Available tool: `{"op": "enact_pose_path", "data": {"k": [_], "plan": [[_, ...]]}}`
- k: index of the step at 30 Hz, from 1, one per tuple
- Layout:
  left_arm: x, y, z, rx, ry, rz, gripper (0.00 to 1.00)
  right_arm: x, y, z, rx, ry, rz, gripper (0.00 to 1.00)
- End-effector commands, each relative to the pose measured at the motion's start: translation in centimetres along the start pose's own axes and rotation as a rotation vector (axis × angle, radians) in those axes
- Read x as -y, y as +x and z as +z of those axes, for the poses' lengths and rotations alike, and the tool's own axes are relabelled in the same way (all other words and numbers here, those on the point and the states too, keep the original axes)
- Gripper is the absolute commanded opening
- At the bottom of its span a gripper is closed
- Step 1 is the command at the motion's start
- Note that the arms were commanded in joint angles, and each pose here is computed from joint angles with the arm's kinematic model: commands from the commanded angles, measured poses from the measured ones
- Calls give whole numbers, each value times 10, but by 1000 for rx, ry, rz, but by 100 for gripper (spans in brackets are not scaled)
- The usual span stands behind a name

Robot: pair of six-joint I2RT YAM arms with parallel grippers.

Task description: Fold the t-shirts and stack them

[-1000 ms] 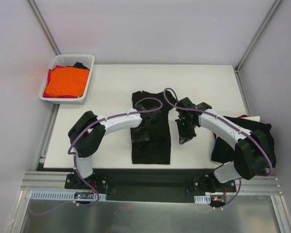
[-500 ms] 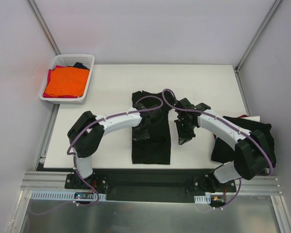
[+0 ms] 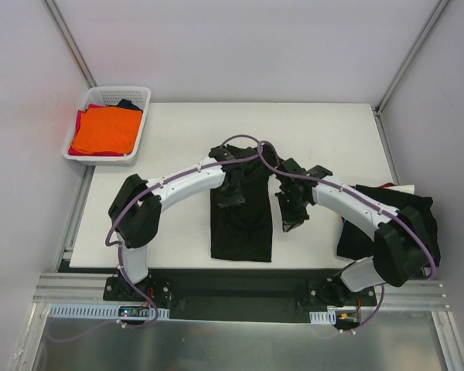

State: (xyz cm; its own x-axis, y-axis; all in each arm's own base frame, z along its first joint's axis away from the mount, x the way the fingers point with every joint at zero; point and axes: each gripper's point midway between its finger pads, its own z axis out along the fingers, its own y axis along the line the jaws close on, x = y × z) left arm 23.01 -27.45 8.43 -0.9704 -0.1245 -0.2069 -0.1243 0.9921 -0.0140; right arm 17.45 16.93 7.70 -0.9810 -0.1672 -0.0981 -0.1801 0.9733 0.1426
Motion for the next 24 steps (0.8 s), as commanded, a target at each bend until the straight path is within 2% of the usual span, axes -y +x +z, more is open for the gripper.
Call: {"op": "enact_pose_path", "data": {"k": [1, 5, 11, 15, 16, 18, 19, 20, 23, 24], "plan": [[-7, -24, 5, 13, -42, 5, 11, 0, 3, -3, -2, 26, 12, 14], [-12, -33, 29, -30, -84, -2, 13, 0, 6, -3, -8, 37, 17, 14], [-17, -35, 46, -45, -110, 23, 20, -13, 0, 8, -16, 14, 23, 14], [-22, -32, 53, -61, -124, 34, 38, -26, -5, 19, -37, 16, 1, 14], [-23, -31, 54, -63, -126, 39, 53, -28, -6, 20, -39, 16, -4, 14], [-26, -31, 57, -66, -133, 40, 69, -34, -10, 21, -33, 7, -9, 14], [-27, -30, 58, -68, -135, 41, 81, -36, -9, 24, -43, 6, -10, 14], [-27, -30, 57, -68, -134, 39, 88, -37, -9, 25, -43, 2, -7, 14], [-27, -34, 51, -46, -128, 37, 99, -40, -13, 23, -30, -8, -5, 18], [-28, -38, 47, -35, -125, 29, 99, -40, -16, 21, -20, -12, -9, 20]]}}
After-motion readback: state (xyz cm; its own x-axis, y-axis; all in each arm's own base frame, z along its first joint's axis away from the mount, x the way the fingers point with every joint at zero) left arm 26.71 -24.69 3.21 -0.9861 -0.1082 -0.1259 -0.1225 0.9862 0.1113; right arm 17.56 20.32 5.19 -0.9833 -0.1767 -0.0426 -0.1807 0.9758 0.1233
